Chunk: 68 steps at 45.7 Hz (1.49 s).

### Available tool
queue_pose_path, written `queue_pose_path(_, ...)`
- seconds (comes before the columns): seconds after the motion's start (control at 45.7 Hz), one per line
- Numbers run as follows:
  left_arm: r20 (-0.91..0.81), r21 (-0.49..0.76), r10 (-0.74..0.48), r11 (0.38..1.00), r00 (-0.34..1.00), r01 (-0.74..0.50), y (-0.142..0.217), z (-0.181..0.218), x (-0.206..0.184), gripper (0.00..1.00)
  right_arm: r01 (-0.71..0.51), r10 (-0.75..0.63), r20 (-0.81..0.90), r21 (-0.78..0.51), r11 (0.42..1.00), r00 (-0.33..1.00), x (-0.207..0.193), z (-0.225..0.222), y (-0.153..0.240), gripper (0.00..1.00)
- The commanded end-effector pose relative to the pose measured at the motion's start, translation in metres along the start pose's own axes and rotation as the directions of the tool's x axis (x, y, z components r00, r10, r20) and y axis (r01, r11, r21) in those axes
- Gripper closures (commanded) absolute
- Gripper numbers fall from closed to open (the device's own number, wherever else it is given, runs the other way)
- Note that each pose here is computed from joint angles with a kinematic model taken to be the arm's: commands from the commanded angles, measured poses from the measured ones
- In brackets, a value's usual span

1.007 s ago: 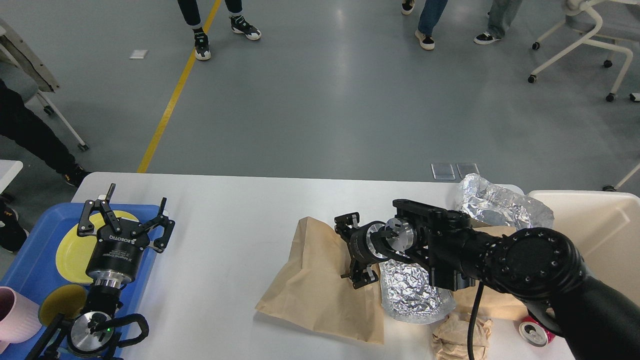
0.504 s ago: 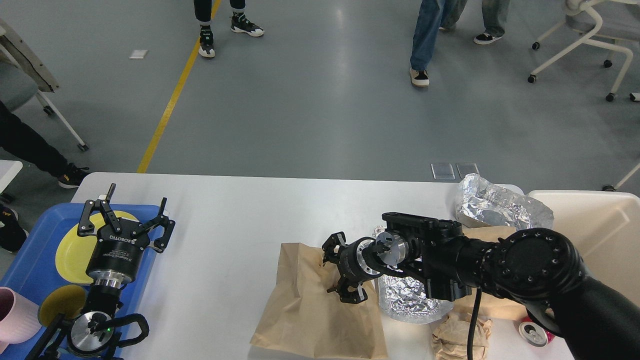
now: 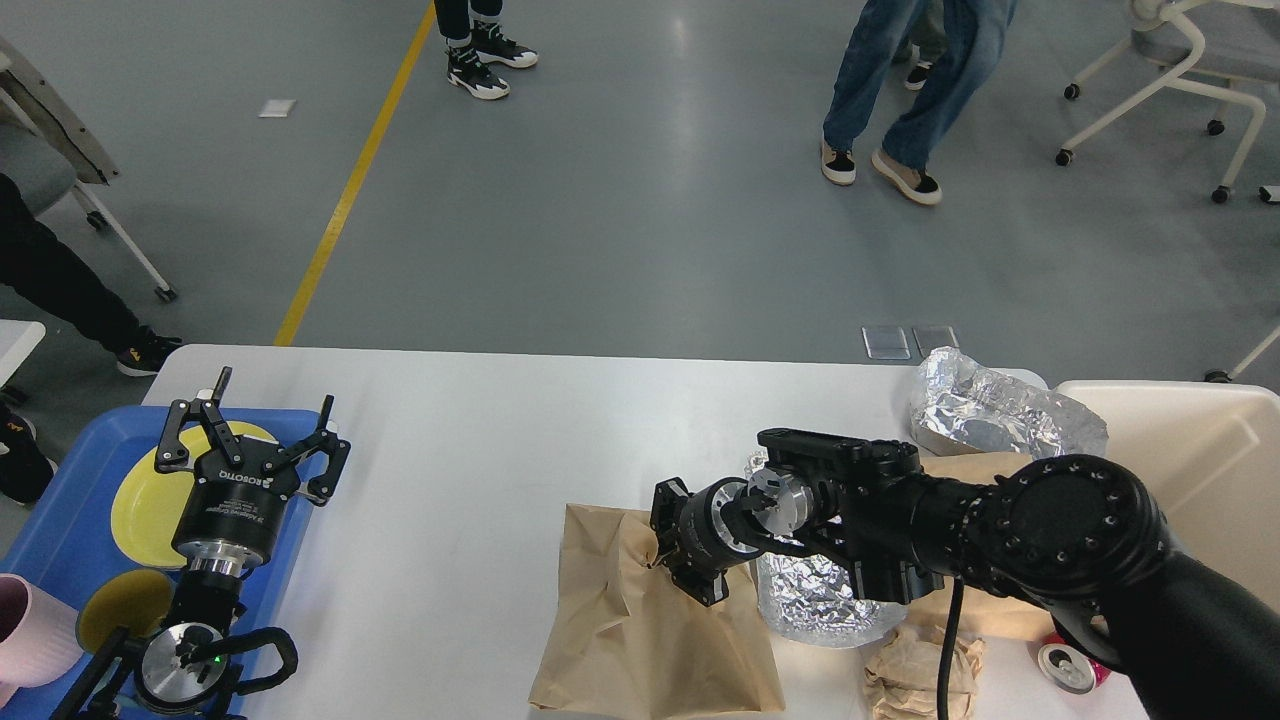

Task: Tidy desktop
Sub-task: 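Lower the right gripper and grasp the brown paper bag, then lift the brown paper bag and carry it into the white bin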

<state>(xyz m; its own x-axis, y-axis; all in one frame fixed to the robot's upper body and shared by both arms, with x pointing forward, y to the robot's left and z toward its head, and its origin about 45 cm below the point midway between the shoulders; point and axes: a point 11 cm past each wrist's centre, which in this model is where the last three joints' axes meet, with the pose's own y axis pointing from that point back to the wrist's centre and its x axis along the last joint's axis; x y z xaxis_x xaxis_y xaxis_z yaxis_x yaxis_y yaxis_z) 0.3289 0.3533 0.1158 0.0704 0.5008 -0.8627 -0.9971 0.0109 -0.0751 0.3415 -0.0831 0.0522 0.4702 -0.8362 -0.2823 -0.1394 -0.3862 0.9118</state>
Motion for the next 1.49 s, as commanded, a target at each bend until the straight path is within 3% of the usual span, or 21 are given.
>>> queue_pose_path(0.0, 0.0, 0.0, -0.001, 1.0, 1.0, 0.001, 0.0, 0.0, 0.0, 0.04, 0.013, -0.013, -0.009, -0.01, 1.0, 1.0, -0.006, 0.001, -0.001, 1.0)
queue_pose_path(0.175, 0.0, 0.0, 0.001, 1.0, 1.0, -0.001, 0.0, 0.0, 0.0, 0.04, 0.032, -0.033, -0.048, -0.009, 0.999, 0.998, -0.021, -0.01, 0.006, 1.0)
queue_pose_path(0.328, 0.0, 0.0, -0.001, 1.0, 1.0, 0.001, 0.0, 0.0, 0.0, 0.04, 0.047, -0.049, -0.199, -0.015, 0.999, 0.979, -0.054, -0.042, 0.036, 1.0)
queue_pose_path(0.657, 0.0, 0.002, 0.001, 1.0, 1.0, -0.001, 0.0, 0.0, 0.0, 0.04, -0.089, 0.032, -0.524, -0.084, 0.992, 0.851, -0.061, -0.067, 0.147, 1.0)
queue_pose_path(0.854, -0.001, 0.001, 0.001, 1.0, 1.0, -0.001, 0.0, 0.0, 0.0, 0.04, 0.007, -0.129, -0.7, -0.175, 0.985, 0.702, -0.079, -0.079, 0.224, 1.0)
queue_pose_path(1.117, -0.001, 0.0, 0.001, 1.0, 1.0, -0.001, 0.0, 0.0, 0.0, 0.04, -0.277, -0.05, -0.86, -0.218, 0.936, 0.508, -0.038, -0.069, 0.328, 1.0)
queue_pose_path(1.292, -0.001, 0.0, 0.002, 1.0, 1.0, -0.002, 0.0, 0.0, 0.001, 0.04, -0.314, 0.031, -0.883, -0.134, 0.94, 0.469, -0.028, -0.068, 0.398, 1.0)
queue_pose_path(1.467, -0.001, 0.0, 0.001, 1.0, 1.0, -0.001, 0.0, 0.0, 0.0, 0.04, -0.34, 0.095, -0.856, -0.098, 0.935, 0.508, -0.007, -0.064, 0.416, 1.0)
